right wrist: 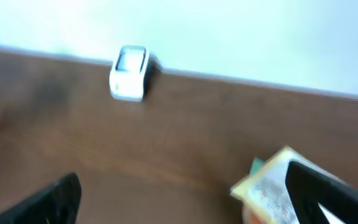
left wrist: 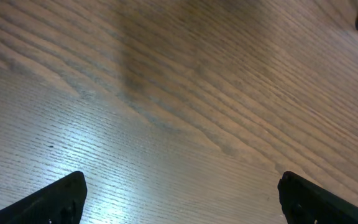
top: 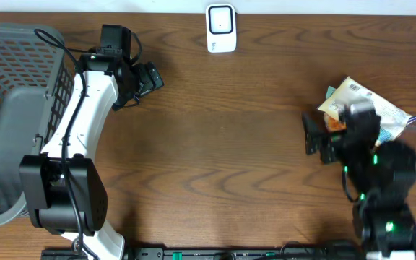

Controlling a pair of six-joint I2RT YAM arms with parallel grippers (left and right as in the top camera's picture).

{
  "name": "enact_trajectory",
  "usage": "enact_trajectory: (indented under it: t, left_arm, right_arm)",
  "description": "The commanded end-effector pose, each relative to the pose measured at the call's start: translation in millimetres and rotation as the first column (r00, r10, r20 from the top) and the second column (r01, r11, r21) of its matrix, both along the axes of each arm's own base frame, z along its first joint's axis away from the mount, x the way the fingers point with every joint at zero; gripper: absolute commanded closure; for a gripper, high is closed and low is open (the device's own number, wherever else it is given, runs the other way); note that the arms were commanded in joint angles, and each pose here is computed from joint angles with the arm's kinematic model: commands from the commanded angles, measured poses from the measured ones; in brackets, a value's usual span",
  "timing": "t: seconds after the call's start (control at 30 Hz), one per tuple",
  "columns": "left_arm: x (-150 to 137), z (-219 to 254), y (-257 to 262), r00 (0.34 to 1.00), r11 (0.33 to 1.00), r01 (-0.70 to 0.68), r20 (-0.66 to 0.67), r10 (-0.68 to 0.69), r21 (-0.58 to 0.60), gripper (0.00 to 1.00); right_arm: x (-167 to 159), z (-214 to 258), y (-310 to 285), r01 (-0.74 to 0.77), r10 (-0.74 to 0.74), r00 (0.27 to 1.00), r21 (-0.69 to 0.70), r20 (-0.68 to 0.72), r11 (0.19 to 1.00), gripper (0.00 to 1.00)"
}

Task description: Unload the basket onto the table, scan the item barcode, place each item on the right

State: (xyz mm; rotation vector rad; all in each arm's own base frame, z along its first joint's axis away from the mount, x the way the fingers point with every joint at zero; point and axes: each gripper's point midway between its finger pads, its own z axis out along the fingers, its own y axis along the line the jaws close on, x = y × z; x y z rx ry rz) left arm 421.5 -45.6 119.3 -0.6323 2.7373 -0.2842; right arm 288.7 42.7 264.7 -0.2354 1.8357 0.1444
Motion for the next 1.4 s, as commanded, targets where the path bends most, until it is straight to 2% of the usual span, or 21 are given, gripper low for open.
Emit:
enact_trajectory:
  t: [0.0,0.17,0.37,0.53,0.77,1.37]
  left_arm:
    - [-1,-3,2,1.000,1.000,0.001,-0.009,-0.001,0.009,0.02]
    - [-1,-3,2,1.000,1.000,0.001,-0.009,-0.001,0.009,0.02]
    - [-1,-3,2,1.000,1.000,0.001,-0.009,-0.001,0.009,0.02]
    - [-1,-3,2,1.000,1.000,0.001,-0.009,-0.001,0.009,0.02]
    - [-1,-3,2,1.000,1.000,0.001,-0.009,-0.001,0.009,0.02]
    - [-1,-3,2,1.000,1.000,0.001,-0.009,-0.001,0.009,0.02]
  right_arm:
    - [-15,-10,-6,0.018,-0.018,0.996,-0.006,0.087,1.000,0.01]
    - [-30,-33,-8,0.026,-0.025,0.977,-0.002,0.212,1.000,0.01]
    - [-39,-59,-9,0.027,-0.026,0.958,0.001,0.285,1.000,0.01]
    - [-42,-87,-9,0.027,-0.026,0.957,0.001,0.289,1.000,0.01]
    - [-45,-105,-10,0.037,-0.035,0.975,-0.002,0.220,0.999,0.01]
    - [-45,-104,-9,0.030,-0.032,0.975,0.013,0.219,0.999,0.01]
